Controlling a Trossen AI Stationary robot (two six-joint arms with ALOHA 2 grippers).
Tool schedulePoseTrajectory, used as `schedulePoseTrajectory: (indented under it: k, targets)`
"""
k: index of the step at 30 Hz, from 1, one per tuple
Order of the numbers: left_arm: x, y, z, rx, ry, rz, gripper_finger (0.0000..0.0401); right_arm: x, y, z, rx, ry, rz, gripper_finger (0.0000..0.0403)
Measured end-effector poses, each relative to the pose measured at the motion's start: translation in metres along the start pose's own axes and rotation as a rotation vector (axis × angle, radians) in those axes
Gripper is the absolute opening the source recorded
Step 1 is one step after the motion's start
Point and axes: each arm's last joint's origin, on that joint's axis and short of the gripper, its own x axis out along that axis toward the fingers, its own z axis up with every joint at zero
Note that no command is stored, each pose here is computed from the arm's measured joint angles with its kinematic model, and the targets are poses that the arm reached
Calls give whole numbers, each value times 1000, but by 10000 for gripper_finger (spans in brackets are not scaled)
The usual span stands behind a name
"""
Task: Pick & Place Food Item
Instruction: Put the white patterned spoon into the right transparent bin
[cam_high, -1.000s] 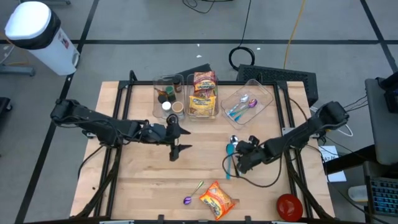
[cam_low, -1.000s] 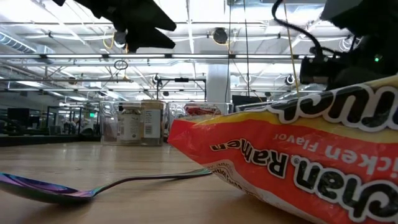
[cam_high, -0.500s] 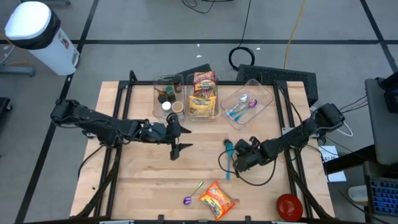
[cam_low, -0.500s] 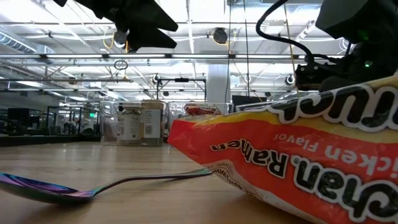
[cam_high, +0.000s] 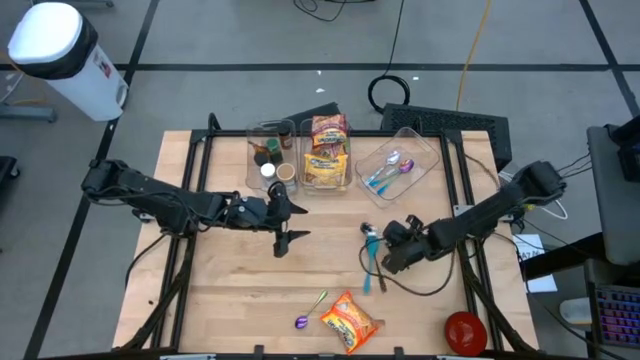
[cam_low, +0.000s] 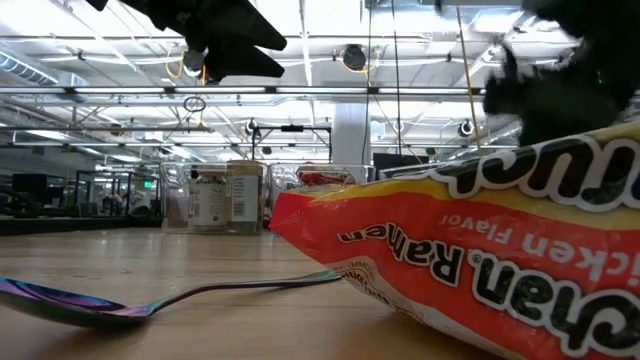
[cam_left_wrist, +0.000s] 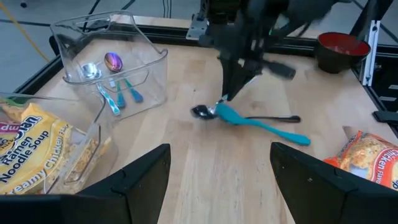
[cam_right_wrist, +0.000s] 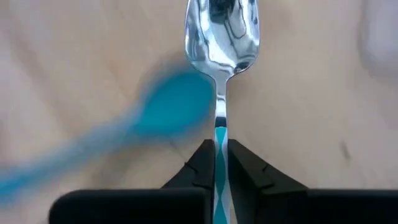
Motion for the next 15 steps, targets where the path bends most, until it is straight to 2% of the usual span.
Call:
schedulePoseTrajectory:
  k: [4, 8, 12, 15]
  targets:
    - [0, 0, 0, 0, 0, 0, 282, -29, -1, 17, -8, -199, 68, 11]
    - [0, 0, 0, 0, 0, 0, 282, -58, -5, 29, -64, -426, 66, 11]
    - [0, 0, 0, 0, 0, 0, 282, -74, -14, 35, -72, -665, -32, 11]
    - [0, 0, 0, -2, 0, 0, 282, -75, -24, 36, -23, -813, -113, 12]
